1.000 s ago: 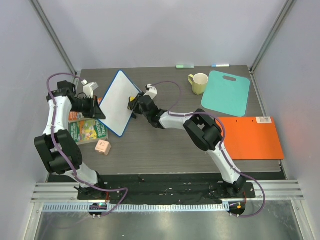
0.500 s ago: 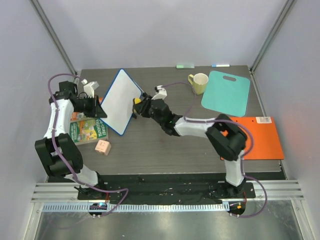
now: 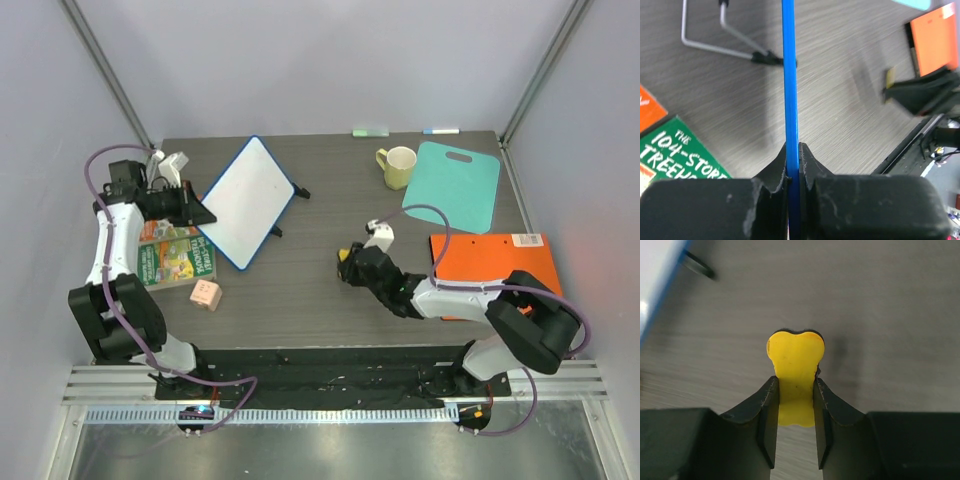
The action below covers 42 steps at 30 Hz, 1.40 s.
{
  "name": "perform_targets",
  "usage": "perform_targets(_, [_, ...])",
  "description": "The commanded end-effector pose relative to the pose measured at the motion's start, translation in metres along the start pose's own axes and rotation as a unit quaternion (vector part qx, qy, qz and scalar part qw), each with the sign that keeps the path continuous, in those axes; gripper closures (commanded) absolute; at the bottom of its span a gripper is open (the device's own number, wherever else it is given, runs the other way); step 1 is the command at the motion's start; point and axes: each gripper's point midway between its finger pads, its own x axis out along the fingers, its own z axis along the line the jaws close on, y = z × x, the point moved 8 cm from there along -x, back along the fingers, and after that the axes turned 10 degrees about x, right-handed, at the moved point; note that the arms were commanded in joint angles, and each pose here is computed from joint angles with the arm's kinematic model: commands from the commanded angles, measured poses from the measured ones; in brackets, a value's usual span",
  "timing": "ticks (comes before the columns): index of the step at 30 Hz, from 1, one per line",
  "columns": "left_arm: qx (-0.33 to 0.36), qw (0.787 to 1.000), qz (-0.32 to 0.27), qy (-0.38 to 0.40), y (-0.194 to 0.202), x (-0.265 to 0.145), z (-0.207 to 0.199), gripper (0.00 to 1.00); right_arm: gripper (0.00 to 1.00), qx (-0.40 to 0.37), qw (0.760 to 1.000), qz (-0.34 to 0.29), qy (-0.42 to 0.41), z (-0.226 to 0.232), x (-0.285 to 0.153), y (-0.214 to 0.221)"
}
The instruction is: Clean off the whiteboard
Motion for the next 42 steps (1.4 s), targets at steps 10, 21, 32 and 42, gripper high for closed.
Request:
perform_targets(10, [0.053, 0.987, -0.139, 0.058, -0.05, -0.018, -0.01, 1.0, 0.98, -0.014, 0.987, 0.111, 0.112, -0.089, -0.019, 0.071])
perform_targets(21, [0.056, 0.983, -0.165, 0.059, -0.064, -0.025, -0.008, 1.0, 0.98, -0.014, 0.984, 0.125, 0.122, -0.094, -0.015, 0.079])
perform_targets(32, [-0.009, 0.958, -0.285, 0.022, -0.085, -0.028, 0.008, 1.0, 0.98, -0.018, 0.983, 0.131, 0.124, -0.095, -0.012, 0.083])
perform_targets(42, [-0.046, 0.944, -0.325, 0.036, -0.104, -0.01, 0.035, 1.0, 0.99, -0.032, 0.982, 0.137, 0.129, -0.092, -0.009, 0.087])
